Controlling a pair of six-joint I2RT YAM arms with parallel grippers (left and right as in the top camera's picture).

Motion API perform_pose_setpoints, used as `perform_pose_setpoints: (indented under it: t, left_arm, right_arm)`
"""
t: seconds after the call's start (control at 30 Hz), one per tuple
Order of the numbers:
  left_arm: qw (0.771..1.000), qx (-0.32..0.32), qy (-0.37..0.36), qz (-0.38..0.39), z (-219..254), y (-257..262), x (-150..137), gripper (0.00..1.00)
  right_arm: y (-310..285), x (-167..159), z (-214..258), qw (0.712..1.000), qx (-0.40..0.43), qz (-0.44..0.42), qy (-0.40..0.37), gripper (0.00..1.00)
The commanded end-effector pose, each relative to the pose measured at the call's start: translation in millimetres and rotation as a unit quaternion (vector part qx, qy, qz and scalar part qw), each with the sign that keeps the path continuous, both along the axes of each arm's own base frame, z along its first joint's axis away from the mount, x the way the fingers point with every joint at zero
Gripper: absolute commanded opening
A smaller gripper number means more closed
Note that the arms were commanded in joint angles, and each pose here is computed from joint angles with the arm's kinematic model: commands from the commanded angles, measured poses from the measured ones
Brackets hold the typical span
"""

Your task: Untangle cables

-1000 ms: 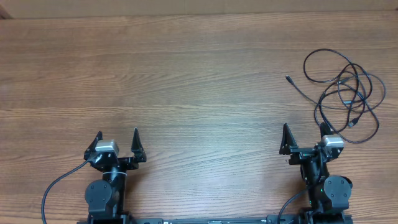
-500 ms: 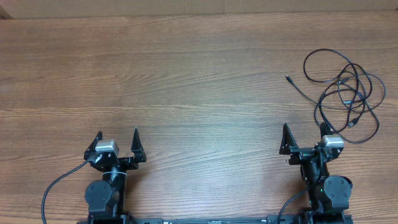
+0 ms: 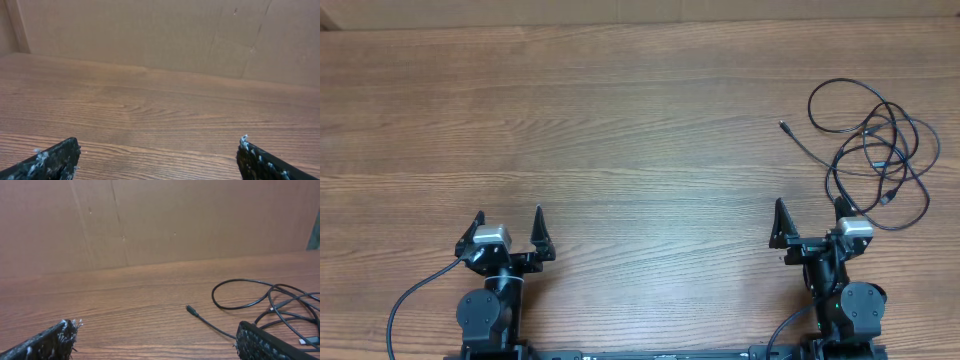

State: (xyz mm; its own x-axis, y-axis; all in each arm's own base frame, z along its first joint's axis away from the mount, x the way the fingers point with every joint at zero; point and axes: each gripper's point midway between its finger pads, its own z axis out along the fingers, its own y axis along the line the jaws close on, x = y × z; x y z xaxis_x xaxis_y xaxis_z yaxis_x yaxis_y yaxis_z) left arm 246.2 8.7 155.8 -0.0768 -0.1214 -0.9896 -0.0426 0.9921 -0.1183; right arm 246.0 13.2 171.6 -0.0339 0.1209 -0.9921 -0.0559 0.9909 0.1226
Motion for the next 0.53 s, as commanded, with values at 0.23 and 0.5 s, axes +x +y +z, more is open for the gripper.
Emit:
perform_pose_setpoints:
  t: [0.23, 0.5]
  left_arm:
    - [1.000, 0.013, -0.002, -0.004, 0.1, -0.7, -0.3, 0.99]
    - [1.000, 0.013, -0.002, -0.004, 0.1, -0.7, -0.3, 1.00]
  right_arm:
    - [-0.1, 0.2, -1.9, 1.000, 0.002, -0.001, -0.001, 1.00]
    - [-0.1, 0.2, -2.0, 1.000, 0.002, -0.001, -0.001, 1.00]
